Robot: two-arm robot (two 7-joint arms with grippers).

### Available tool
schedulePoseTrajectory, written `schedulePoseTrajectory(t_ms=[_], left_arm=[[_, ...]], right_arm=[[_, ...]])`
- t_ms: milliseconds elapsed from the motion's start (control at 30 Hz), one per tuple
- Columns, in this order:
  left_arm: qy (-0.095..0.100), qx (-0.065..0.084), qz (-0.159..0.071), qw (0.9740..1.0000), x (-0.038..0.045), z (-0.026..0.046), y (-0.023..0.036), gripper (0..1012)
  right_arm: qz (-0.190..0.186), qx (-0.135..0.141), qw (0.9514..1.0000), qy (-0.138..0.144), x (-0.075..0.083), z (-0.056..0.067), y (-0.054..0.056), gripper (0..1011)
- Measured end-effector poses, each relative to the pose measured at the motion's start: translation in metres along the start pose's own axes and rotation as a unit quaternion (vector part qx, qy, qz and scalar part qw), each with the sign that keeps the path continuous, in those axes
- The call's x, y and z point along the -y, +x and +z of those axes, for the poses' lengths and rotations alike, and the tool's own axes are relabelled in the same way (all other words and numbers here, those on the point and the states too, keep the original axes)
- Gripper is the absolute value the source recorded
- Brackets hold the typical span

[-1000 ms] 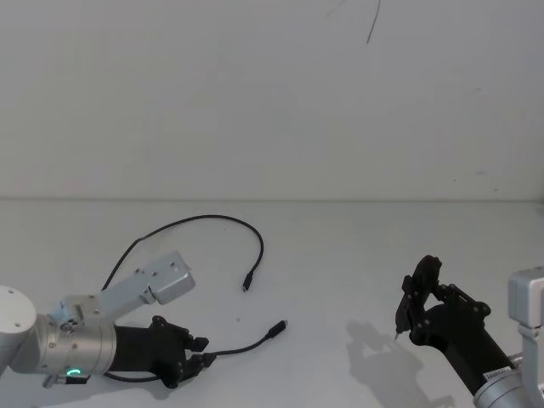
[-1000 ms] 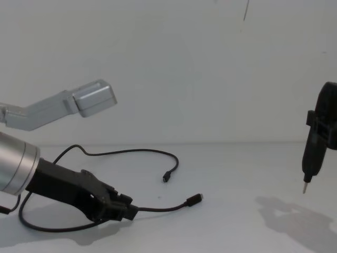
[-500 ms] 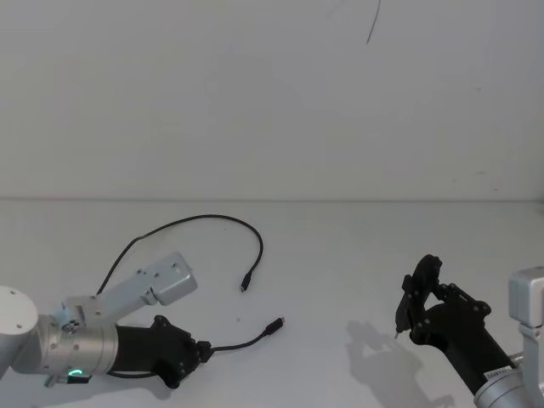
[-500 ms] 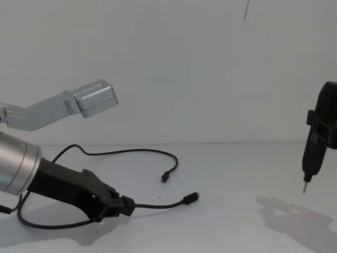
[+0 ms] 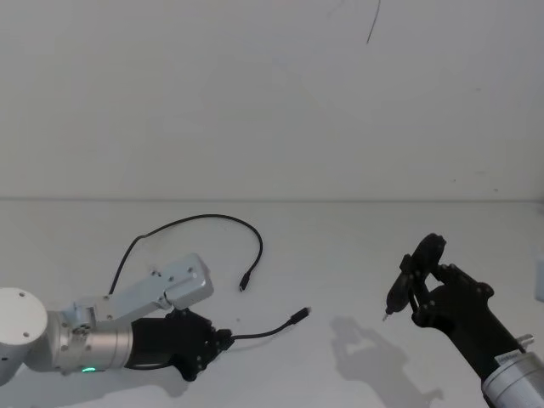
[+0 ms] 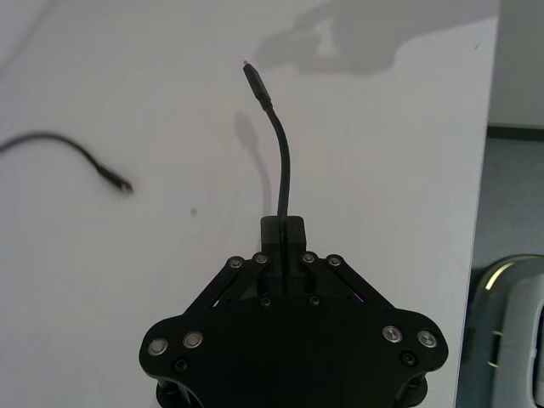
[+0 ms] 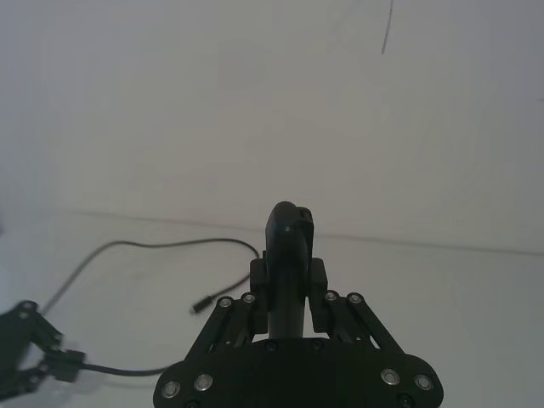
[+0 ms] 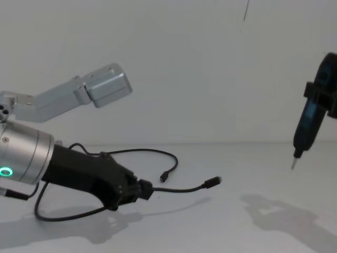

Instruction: Pick up the data cable with the one hand.

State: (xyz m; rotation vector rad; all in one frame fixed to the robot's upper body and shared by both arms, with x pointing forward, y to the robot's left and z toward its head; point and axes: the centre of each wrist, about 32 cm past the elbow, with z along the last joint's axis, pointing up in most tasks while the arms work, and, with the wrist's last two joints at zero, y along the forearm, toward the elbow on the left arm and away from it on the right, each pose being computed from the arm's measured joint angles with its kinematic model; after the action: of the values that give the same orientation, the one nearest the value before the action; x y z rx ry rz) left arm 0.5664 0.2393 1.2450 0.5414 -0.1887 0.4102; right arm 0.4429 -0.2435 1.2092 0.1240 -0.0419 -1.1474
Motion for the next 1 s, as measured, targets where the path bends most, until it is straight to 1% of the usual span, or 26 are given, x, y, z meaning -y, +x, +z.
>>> schedulePoseTrajectory(t_ms=[100,133,167,233,267,333,367,433,467,500,533,567,600,633,700,733,767,800,867,900,933,1000], left_arm=[[-0.015,0.022,0.001,0.9996,0.0011,0.0033,-0.002,39],[-0.023,0.032,0.001,0.9992,0.0016,0.0052,-0.0029,39],[-0.026,0.035,0.001,0.999,0.0018,0.0059,-0.0033,39],[-0.035,0.048,0.001,0.9983,0.0023,0.0079,-0.0043,39],[-0.044,0.059,0.002,0.9973,0.0029,0.0095,-0.0055,39],[-0.052,0.068,0.002,0.9963,0.0033,0.0114,-0.0065,39],[-0.062,0.079,0.003,0.9949,0.0035,0.013,-0.0073,39],[-0.071,0.089,0.003,0.9935,0.0037,0.015,-0.0083,39],[-0.082,0.1,0.003,0.9917,0.0038,0.0168,-0.0091,39],[-0.086,0.104,0.004,0.9908,0.0038,0.0176,-0.0095,39],[-0.095,0.112,0.004,0.9891,0.0039,0.0198,-0.0104,39],[-0.095,0.112,0.004,0.9891,0.0039,0.0198,-0.0104,39],[-0.099,0.116,0.004,0.9883,0.0039,0.0205,-0.0107,39],[-0.107,0.123,0.004,0.9866,0.0039,0.022,-0.0115,39],[-0.113,0.13,0.004,0.9851,0.0039,0.0236,-0.0121,39],[-0.119,0.135,0.004,0.9836,0.004,0.0248,-0.0127,39],[-0.121,0.137,0.004,0.9831,0.004,0.0252,-0.013,39],[-0.126,0.142,0.005,0.9818,0.004,0.0263,-0.0135,39],[-0.131,0.146,0.005,0.9806,0.0039,0.0272,-0.0138,39],[-0.135,0.15,0.005,0.9795,0.004,0.0281,-0.0143,39],[-0.136,0.151,0.005,0.979,0.004,0.0285,-0.0145,39],[-0.141,0.156,0.005,0.9777,0.004,0.0294,-0.015,39]], right_arm=[[0.008,-0.015,0.9998,0.008,0.0,0.004,-0.001,263],[0.009,-0.019,0.9997,0.009,0.0,0.004,-0.001,263],[0.01,-0.021,0.9997,0.01,0.0,0.005,-0.002,263],[0.014,-0.032,0.9993,0.014,0.001,0.006,-0.004,263],[0.015,-0.037,0.9991,0.016,0.001,0.006,-0.006,263],[0.016,-0.042,0.9988,0.018,0.001,0.006,-0.008,263],[0.017,-0.044,0.9987,0.018,0.001,0.006,-0.009,263],[0.015,-0.049,0.9984,0.021,0.001,0.005,-0.013,263],[0.015,-0.051,0.9983,0.022,0.001,0.005,-0.015,263],[0.013,-0.052,0.9982,0.026,0.001,0.005,-0.017,263],[0.012,-0.053,0.9982,0.026,0.001,0.004,-0.018,263],[0.011,-0.052,0.9982,0.028,0.001,0.004,-0.019,263],[0.01,-0.052,0.9982,0.03,0.001,0.004,-0.021,263],[0.007,-0.049,0.9982,0.033,0.0,0.004,-0.023,263],[0.004,-0.043,0.9984,0.036,0.0,0.003,-0.025,263],[0.0,-0.039,0.9985,0.04,-0.001,0.003,-0.027,263],[-0.001,-0.036,0.9985,0.041,-0.001,0.003,-0.028,263],[-0.005,-0.028,0.9986,0.045,-0.002,0.004,-0.03,263],[-0.009,-0.02,0.9986,0.049,-0.002,0.004,-0.032,263],[-0.011,-0.016,0.9985,0.051,-0.002,0.005,-0.033,263],[-0.015,-0.006,0.9984,0.055,-0.003,0.006,-0.035,263],[-0.018,0.002,0.9981,0.058,-0.003,0.007,-0.037,263]])
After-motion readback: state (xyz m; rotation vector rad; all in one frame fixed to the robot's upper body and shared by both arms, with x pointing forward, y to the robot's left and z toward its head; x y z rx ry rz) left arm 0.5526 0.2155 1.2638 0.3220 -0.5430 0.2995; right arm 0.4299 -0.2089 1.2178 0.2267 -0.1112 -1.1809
